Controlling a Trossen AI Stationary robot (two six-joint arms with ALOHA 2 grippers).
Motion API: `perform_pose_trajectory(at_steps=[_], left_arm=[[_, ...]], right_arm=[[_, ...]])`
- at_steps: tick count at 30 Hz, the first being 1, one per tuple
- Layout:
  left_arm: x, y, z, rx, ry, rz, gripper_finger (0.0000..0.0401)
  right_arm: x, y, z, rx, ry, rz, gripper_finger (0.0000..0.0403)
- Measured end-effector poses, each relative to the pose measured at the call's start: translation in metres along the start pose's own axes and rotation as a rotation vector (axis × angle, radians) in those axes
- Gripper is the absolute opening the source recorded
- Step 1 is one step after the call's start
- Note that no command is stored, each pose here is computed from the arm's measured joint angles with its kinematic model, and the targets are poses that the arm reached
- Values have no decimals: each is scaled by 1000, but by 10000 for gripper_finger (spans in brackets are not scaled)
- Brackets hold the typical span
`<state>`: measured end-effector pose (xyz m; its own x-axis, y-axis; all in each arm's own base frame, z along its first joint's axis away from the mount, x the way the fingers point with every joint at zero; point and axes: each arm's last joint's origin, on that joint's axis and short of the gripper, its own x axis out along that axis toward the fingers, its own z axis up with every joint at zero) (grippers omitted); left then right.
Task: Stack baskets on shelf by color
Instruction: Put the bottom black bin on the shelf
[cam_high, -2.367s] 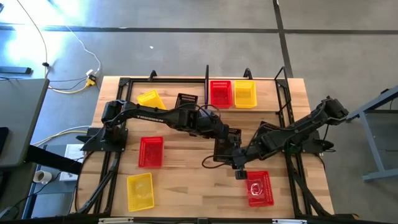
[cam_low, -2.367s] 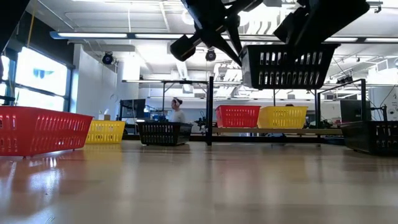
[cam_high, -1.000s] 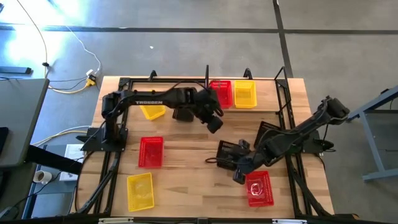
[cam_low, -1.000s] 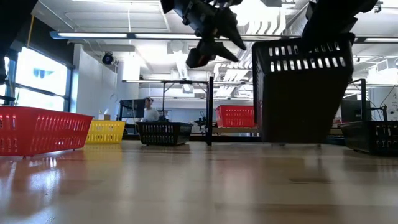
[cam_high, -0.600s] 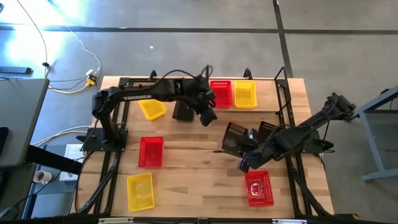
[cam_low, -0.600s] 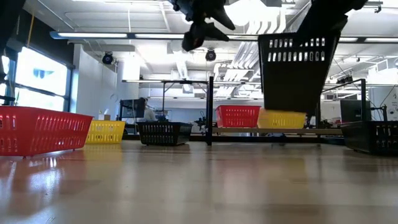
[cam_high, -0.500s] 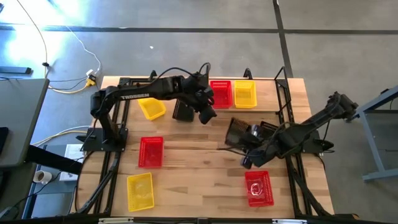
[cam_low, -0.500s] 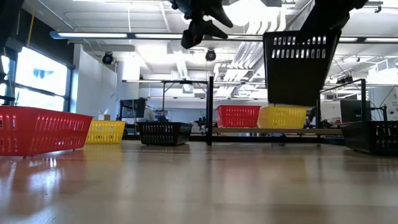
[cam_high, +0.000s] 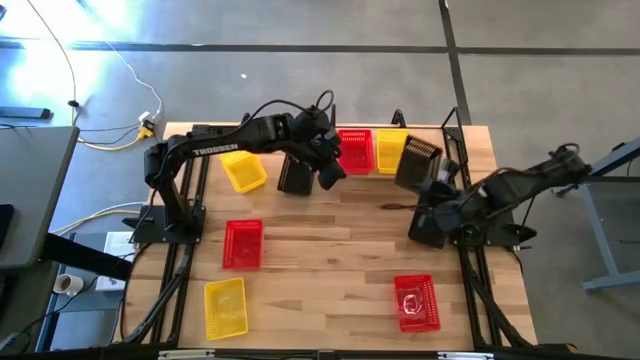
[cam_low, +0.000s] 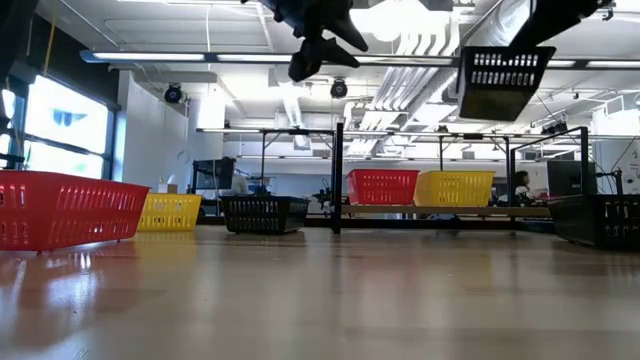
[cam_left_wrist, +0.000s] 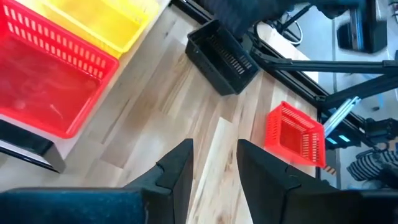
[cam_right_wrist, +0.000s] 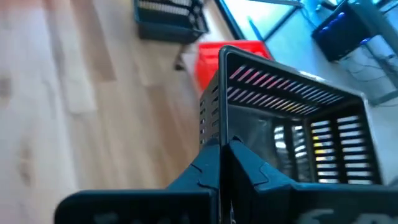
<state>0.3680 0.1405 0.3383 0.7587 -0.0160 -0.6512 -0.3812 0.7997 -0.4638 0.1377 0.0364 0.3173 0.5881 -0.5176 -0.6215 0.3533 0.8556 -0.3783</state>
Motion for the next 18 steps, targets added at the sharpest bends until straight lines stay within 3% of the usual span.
perform_pose_trajectory(at_steps=[8,18], left_arm=[[-2,7,3,-11,-10,14,113],[-2,7,3,-11,-10,14,113]], right_arm=[[-3,-33,-20,-116,63,-69,0],[8,-41,-48,-234,180,34,0]])
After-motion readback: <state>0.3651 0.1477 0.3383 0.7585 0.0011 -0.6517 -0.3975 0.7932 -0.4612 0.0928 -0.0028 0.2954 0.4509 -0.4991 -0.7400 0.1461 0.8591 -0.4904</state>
